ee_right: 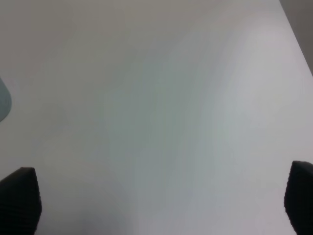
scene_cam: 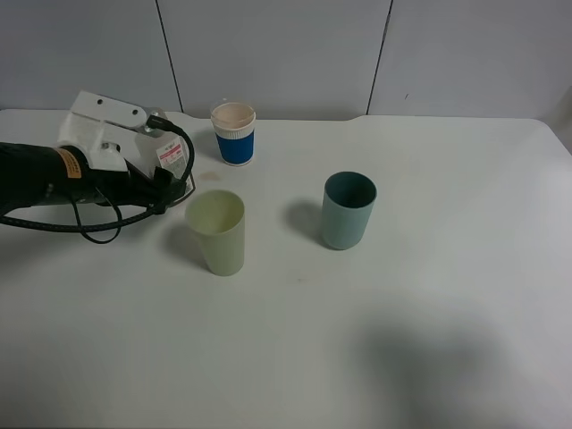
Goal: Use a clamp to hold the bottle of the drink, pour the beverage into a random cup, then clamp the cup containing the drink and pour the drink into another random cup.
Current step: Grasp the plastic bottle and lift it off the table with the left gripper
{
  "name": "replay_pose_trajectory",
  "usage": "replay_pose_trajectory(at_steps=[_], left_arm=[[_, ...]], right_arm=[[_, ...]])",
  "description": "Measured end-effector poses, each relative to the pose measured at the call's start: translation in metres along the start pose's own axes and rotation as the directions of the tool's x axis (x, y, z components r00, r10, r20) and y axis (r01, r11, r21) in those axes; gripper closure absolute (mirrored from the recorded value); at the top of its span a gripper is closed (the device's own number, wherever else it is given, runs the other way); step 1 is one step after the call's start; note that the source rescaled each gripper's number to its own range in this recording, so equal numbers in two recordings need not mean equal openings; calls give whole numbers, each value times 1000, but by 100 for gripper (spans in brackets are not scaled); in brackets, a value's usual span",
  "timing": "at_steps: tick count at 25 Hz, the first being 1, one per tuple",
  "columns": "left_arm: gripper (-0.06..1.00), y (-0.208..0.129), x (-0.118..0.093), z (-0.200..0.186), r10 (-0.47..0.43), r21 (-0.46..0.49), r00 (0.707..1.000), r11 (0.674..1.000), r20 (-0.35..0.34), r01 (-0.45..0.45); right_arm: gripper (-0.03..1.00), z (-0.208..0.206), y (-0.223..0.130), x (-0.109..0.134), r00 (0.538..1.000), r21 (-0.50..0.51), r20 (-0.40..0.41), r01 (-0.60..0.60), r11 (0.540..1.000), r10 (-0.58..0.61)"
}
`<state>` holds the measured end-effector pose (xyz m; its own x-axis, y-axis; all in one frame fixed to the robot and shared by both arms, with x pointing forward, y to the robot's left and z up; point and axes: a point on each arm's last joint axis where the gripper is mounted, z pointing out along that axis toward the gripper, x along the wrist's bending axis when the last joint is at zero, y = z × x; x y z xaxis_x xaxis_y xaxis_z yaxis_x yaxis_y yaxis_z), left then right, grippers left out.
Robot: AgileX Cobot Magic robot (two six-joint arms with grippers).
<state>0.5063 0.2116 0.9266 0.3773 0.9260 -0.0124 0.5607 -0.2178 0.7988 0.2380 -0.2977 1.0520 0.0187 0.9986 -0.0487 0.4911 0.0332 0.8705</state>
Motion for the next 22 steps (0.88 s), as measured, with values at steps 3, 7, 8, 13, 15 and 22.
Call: replay_pose_trajectory(at_steps=[3,7,8,13,15,22], left_arm=[[8,0,-1,5,2,-33,1000,999,13,-1],[8,-4,-3,15,12,-67,999,998,39,-9],[8,-5,-3,17,17,-74,999,997,45,-13],[10,-11,9,28,10,-120,998,993,55,-3],[12,-13,14,30,8,-133,998,991,57,-1],[15,-16,30,39,-10,-200,997,979,76,25]], right_arm=[[-3,0,0,0,1000,0,0,0,1000,0],[-3,0,0,0,1000,0,0,0,1000,0],[-3,0,0,0,1000,0,0,0,1000,0],[-3,0,0,0,1000,0,0,0,1000,0],[-3,0,0,0,1000,0,0,0,1000,0],[-3,0,0,0,1000,0,0,0,1000,0]])
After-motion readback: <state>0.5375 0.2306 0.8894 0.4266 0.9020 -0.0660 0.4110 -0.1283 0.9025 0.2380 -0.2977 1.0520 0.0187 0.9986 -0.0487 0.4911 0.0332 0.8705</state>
